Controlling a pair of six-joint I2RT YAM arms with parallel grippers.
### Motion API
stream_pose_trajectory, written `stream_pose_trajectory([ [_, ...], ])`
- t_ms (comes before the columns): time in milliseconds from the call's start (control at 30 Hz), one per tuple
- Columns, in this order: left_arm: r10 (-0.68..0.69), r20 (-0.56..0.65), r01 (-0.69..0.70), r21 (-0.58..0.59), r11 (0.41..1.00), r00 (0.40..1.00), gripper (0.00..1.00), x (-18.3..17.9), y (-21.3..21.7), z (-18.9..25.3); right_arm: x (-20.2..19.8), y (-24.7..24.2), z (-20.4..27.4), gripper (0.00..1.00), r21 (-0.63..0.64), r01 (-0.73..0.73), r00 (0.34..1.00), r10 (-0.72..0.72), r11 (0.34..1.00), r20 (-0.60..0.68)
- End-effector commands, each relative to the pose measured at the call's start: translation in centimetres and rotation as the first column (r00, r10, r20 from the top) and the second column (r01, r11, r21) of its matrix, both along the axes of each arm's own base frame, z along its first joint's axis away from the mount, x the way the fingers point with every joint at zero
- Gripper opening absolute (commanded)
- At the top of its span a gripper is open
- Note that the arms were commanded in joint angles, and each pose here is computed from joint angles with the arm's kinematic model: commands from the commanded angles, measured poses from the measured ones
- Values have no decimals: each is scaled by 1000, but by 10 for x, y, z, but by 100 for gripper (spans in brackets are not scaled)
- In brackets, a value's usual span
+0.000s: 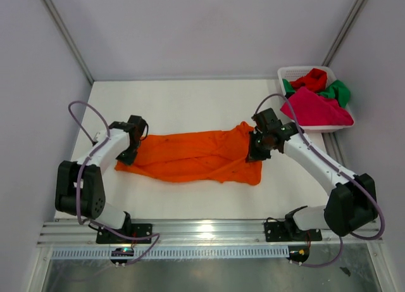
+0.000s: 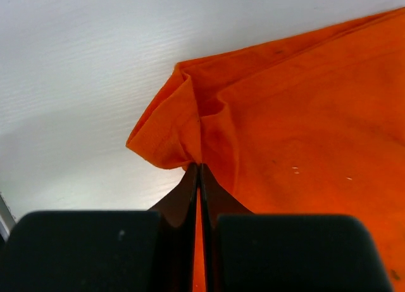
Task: Fold and stack the t-shirts
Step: Grap the side of the flattened tshirt closest away from the robot with both arms, then fold the other side of the tshirt into a rectangle
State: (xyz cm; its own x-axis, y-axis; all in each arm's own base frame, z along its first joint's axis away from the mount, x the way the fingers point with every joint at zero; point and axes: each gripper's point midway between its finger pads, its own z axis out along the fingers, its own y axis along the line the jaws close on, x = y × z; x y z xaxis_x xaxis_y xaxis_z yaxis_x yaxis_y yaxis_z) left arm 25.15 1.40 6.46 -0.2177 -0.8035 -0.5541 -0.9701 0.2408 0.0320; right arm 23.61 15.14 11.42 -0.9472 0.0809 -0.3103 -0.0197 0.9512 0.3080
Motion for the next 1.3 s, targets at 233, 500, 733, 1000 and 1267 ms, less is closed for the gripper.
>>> stream_pose_trajectory([
  [233, -125, 33, 122, 89, 989, 992, 0, 57, 5, 44, 92, -7, 26, 3, -66, 31, 988, -21, 997, 151],
  [500, -190, -7, 190, 101, 977, 982, 0, 95, 3, 46, 134, -19, 29, 3, -92, 81, 983, -64, 992, 174],
  [733, -204, -5, 203, 99, 974, 979, 0, 116, 6, 50, 161, -29, 32, 3, -124, 102, 977, -77, 987, 198],
  [1000, -214, -5, 214, 75, 974, 977, 0, 134, 9, 48, 185, -45, 33, 3, -159, 141, 971, -105, 977, 215],
  [1267, -259, -65, 261, 18, 965, 964, 0, 144, 2, 21, 196, -43, 27, 3, -164, 138, 974, -104, 977, 201],
])
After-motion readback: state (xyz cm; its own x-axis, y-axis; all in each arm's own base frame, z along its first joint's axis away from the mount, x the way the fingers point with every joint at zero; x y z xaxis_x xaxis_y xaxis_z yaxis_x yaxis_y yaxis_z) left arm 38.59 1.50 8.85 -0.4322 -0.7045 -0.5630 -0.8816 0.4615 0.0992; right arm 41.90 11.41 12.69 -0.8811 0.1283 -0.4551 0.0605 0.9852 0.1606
